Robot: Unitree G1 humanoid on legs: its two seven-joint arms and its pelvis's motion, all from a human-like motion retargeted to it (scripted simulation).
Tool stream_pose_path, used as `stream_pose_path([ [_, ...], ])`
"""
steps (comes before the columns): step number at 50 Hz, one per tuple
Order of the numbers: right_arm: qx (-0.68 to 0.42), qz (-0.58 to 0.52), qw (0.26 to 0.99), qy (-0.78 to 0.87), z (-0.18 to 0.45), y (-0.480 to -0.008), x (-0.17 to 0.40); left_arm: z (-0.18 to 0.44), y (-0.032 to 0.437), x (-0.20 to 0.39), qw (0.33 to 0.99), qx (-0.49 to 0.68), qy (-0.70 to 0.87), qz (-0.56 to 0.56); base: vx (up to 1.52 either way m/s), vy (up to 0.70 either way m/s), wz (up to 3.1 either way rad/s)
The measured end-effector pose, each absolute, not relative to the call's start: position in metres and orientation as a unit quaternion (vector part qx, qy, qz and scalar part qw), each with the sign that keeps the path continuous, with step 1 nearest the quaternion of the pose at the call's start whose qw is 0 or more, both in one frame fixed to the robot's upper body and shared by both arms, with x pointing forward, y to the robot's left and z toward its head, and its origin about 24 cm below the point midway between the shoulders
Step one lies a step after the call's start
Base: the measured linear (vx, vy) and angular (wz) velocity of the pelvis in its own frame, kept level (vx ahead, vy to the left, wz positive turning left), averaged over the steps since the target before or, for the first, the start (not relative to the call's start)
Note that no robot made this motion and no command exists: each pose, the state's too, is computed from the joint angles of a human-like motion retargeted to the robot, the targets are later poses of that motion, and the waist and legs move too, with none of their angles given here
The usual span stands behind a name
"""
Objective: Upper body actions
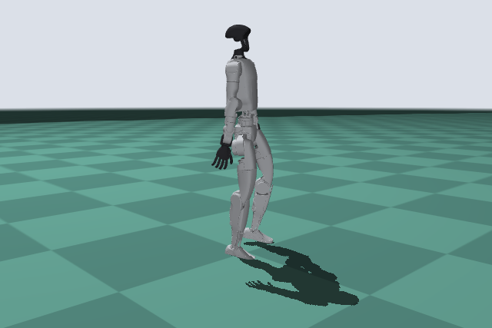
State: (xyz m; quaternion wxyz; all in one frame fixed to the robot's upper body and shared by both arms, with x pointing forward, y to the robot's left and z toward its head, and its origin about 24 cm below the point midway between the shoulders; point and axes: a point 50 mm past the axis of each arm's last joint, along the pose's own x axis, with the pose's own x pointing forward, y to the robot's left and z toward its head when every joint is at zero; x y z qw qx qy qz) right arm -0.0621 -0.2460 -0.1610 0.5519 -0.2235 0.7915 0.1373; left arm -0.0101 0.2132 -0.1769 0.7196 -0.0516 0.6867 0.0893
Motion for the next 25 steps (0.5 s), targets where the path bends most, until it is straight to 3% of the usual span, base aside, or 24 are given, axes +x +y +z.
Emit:
stream_pose_path([
  [6, -0.184, 0.105, 0.556, 0.804, -0.160, -0.242, -0.067, -0.173, 0.217, 0.051, 0.783, 0.029, 0.622, 0.016, 0.06, 0.09, 0.81],
  [12, -0.219, 0.144, 0.582, 0.770, -0.166, -0.242, -0.038, -0.170, 0.219, 0.053, 0.785, 0.125, 0.605, -0.049, 0.11, 0.14, 0.25],
  [18, -0.245, 0.186, 0.651, 0.694, -0.172, -0.235, 0.020, -0.175, 0.220, 0.001, 0.723, 0.136, 0.671, -0.086, 0.13, 0.18, -0.03],
  [25, -0.260, 0.218, 0.686, 0.643, -0.171, -0.224, 0.054, -0.166, 0.197, -0.099, 0.609, -0.003, 0.793, -0.018, 0.31, 0.33, -0.21],
])
